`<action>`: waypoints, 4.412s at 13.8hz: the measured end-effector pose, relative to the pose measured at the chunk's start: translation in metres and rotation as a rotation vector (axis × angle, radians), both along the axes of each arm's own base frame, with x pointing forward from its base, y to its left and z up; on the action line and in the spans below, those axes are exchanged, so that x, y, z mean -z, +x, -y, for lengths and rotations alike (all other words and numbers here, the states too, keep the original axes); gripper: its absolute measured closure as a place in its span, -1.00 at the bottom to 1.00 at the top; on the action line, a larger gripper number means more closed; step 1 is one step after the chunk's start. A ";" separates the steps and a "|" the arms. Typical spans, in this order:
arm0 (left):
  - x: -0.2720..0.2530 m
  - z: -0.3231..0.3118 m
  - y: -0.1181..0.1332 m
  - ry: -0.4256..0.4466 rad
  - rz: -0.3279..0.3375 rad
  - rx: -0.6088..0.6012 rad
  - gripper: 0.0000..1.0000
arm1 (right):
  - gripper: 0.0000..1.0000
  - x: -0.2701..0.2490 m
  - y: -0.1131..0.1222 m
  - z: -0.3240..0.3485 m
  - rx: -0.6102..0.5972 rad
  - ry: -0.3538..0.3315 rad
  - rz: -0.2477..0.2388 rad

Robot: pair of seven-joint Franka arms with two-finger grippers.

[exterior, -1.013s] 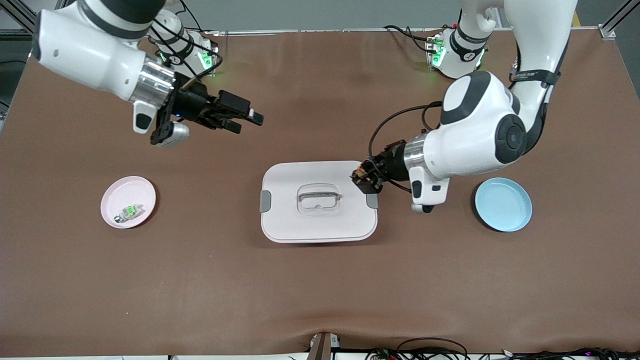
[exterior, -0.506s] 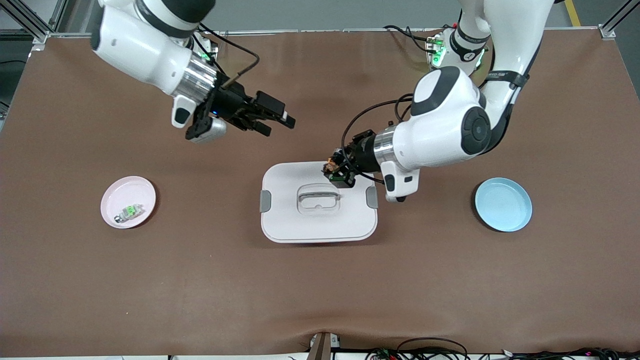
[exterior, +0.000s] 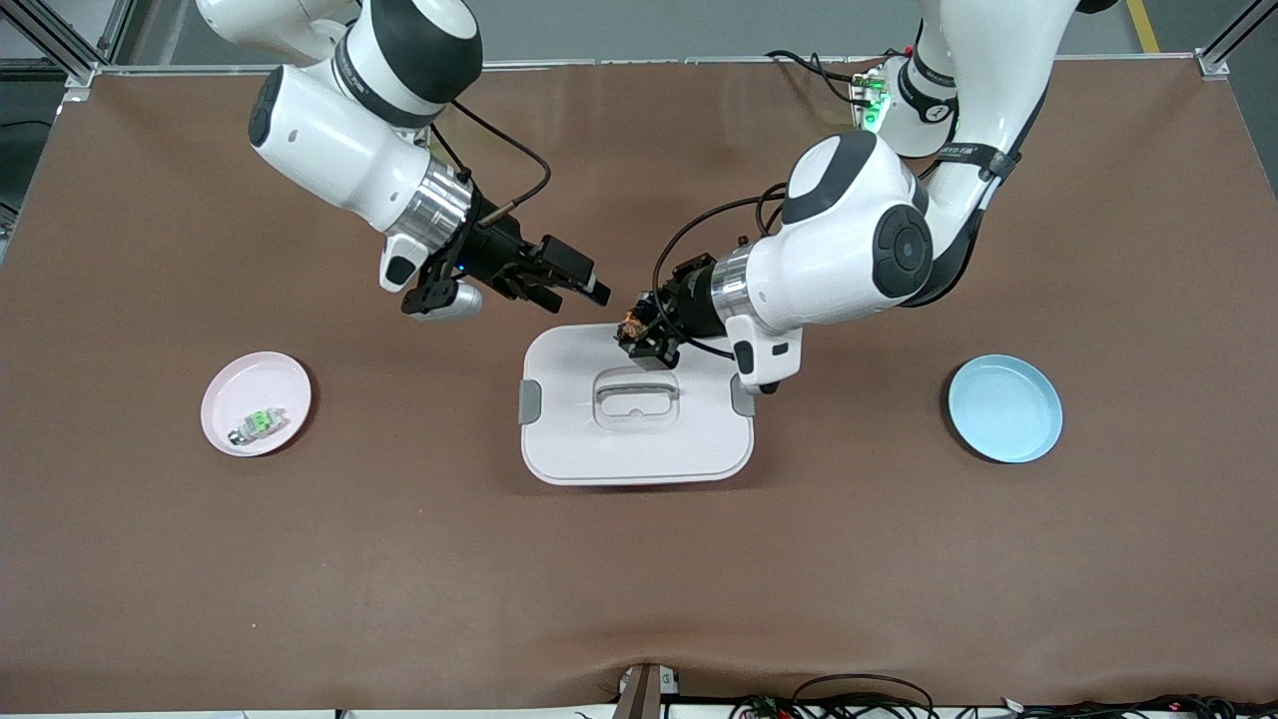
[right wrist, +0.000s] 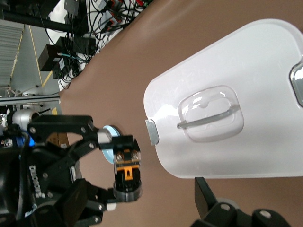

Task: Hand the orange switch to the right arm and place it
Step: 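Carry the switch over the white box toward the right gripper, then grasp the switch with the right gripper and open the left gripper, then carry the switch toward the white plate while the left gripper withdraws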

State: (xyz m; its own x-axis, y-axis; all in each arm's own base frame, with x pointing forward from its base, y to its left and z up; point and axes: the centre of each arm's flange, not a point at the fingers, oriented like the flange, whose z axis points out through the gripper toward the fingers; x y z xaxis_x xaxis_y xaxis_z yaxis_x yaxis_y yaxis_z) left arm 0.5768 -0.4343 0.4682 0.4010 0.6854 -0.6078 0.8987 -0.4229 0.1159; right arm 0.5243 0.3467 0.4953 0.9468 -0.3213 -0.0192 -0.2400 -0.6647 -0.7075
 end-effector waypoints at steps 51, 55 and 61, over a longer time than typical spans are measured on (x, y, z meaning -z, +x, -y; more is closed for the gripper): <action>-0.034 -0.041 0.027 0.126 0.150 -0.079 -1.00 | 0.30 -0.003 0.002 -0.035 -0.020 0.022 -0.037; -0.046 -0.085 0.039 0.271 0.228 -0.032 -1.00 | 0.30 -0.021 0.002 0.006 -0.206 -0.229 0.004; -0.043 -0.180 0.060 0.440 0.274 0.231 -1.00 | 0.30 -0.019 0.035 0.150 -0.712 -0.646 0.186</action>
